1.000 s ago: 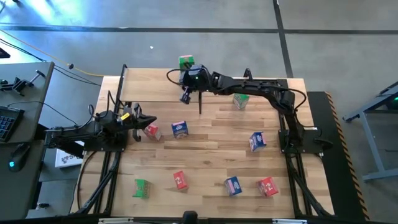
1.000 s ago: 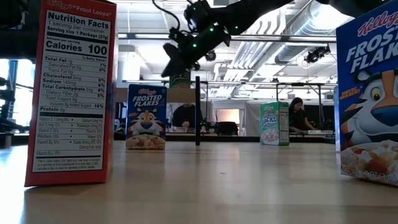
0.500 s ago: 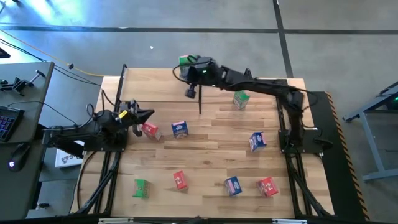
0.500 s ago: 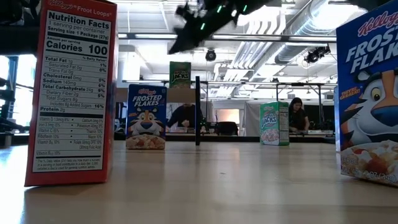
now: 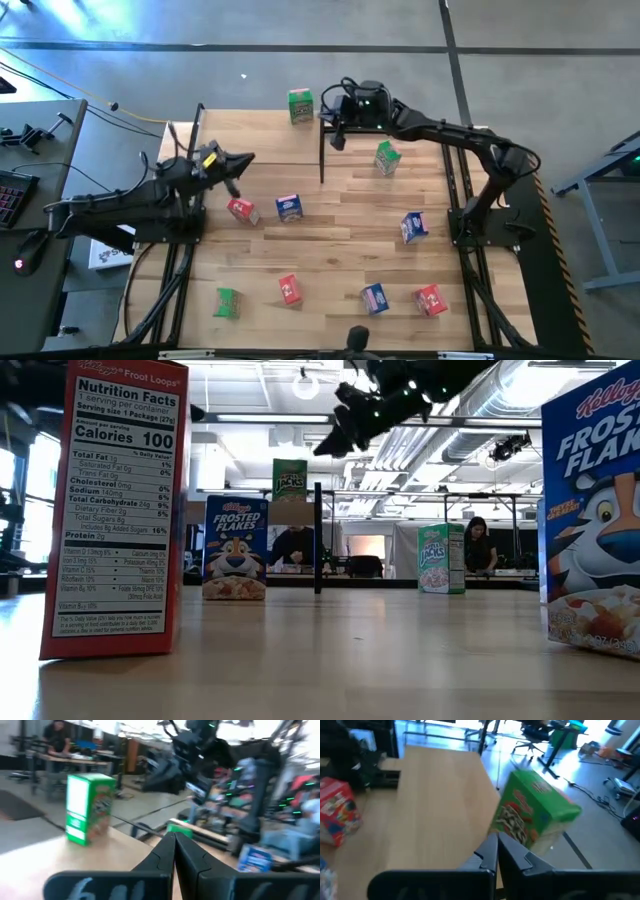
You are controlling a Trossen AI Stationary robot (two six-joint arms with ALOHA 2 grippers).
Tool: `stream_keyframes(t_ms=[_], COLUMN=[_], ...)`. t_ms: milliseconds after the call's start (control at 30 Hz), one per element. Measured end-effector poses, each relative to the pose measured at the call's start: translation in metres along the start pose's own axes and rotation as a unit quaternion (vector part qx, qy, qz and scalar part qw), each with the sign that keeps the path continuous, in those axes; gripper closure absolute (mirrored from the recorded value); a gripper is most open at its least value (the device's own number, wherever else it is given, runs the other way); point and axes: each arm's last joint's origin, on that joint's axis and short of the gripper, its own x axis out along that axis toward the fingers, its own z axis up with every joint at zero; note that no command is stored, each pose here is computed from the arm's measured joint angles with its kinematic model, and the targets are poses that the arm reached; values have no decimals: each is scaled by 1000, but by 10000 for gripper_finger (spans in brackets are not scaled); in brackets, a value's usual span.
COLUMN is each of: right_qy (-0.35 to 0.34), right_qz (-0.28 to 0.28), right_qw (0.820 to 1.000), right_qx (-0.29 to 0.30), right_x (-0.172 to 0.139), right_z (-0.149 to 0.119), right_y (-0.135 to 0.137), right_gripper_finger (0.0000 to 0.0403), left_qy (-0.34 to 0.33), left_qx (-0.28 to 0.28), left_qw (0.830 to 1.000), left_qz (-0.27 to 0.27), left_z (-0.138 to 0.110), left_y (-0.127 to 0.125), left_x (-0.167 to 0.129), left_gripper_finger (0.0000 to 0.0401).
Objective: Stack cereal on shelf
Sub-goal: Put the middle green cereal box on the shelf
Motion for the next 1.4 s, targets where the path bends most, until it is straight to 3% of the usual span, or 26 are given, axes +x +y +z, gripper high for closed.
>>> stream_keyframes(t_ms=[300, 567, 733, 1000, 1200, 1400], right_qy=[15, 19, 18, 26, 26, 25], right_qz=[-63, -85, -88, -99, -97, -33], right_qw=[997, 995, 994, 994, 994, 998], right_qx=[30, 56, 63, 42, 41, 55], right_x=[-1, -7, -8, -8, -8, 0], right_z=[-13, -21, -23, -23, -23, -30], right_y=[-16, -38, -43, -43, -43, -37], right_gripper_finger=[403, 403, 403, 403, 403, 403], left_qy=[61, 120, 128, 149, 151, 169], left_qx=[81, 75, 87, 99, 102, 107], left_qw=[988, 979, 977, 974, 973, 970], left_qz=[116, 148, 148, 142, 141, 140], left_z=[29, 22, 17, 10, 9, 17], left_y=[32, 80, 96, 111, 112, 108], left_x=[70, 135, 162, 190, 194, 185], left_gripper_finger=[401, 401, 401, 401, 401, 401])
